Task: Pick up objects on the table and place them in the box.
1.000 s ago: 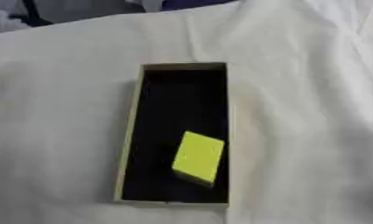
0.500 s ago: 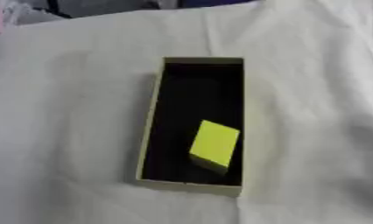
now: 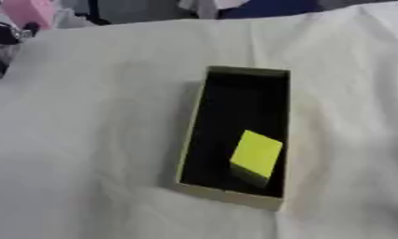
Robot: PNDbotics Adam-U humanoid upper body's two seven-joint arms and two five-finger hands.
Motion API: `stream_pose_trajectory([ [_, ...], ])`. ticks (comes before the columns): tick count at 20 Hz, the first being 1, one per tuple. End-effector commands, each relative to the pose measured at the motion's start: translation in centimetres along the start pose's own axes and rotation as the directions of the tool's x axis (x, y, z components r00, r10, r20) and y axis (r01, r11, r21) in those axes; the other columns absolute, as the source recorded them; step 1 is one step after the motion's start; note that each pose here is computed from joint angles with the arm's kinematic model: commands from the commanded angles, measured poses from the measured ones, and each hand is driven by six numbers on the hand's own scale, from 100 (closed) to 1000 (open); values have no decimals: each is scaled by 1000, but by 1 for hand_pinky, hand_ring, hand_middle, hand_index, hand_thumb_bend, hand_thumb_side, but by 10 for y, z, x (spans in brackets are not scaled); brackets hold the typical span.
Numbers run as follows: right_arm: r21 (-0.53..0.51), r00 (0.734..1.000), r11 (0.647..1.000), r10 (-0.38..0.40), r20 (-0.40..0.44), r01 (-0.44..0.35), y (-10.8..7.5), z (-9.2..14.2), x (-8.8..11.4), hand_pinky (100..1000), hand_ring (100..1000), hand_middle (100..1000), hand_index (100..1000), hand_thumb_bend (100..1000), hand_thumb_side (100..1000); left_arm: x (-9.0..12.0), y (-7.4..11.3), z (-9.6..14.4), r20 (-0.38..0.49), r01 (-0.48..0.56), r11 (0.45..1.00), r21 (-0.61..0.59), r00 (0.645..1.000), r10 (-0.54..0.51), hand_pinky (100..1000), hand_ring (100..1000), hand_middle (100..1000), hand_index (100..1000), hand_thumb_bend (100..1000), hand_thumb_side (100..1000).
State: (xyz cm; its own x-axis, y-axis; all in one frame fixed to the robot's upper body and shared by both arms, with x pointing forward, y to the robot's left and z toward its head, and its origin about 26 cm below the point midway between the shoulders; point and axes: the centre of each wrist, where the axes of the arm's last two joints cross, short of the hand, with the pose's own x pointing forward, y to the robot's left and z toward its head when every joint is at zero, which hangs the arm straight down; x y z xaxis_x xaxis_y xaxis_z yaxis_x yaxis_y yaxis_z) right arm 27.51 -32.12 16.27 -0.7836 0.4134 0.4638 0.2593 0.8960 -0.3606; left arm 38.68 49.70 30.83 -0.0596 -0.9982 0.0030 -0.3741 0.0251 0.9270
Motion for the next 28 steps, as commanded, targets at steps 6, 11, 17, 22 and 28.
stream_pose_trajectory([
  [6,0,1000,1000,-3,12,3,-8,-3,3,814,799,559,814,100,788,52,24,-3,243,63,997,44,967,-72,651,748,708,806,271,100],
  [11,-3,1000,1000,-16,12,16,-9,-3,3,813,799,560,814,100,779,77,22,-2,325,80,997,15,942,-81,655,750,710,806,286,100],
  [17,-4,1000,1000,-26,13,26,-9,-4,3,813,798,561,814,100,772,109,19,1,456,103,995,-14,886,-86,655,750,710,804,287,100],
  [22,1,999,999,-36,14,36,-9,-5,3,813,802,563,814,100,768,156,15,1,590,55,998,-10,806,-38,632,737,693,797,228,100],
  [28,-5,999,999,-50,11,50,-10,-6,3,812,803,563,813,100,763,220,7,3,728,-19,1000,-12,685,22,624,726,681,789,202,100],
])
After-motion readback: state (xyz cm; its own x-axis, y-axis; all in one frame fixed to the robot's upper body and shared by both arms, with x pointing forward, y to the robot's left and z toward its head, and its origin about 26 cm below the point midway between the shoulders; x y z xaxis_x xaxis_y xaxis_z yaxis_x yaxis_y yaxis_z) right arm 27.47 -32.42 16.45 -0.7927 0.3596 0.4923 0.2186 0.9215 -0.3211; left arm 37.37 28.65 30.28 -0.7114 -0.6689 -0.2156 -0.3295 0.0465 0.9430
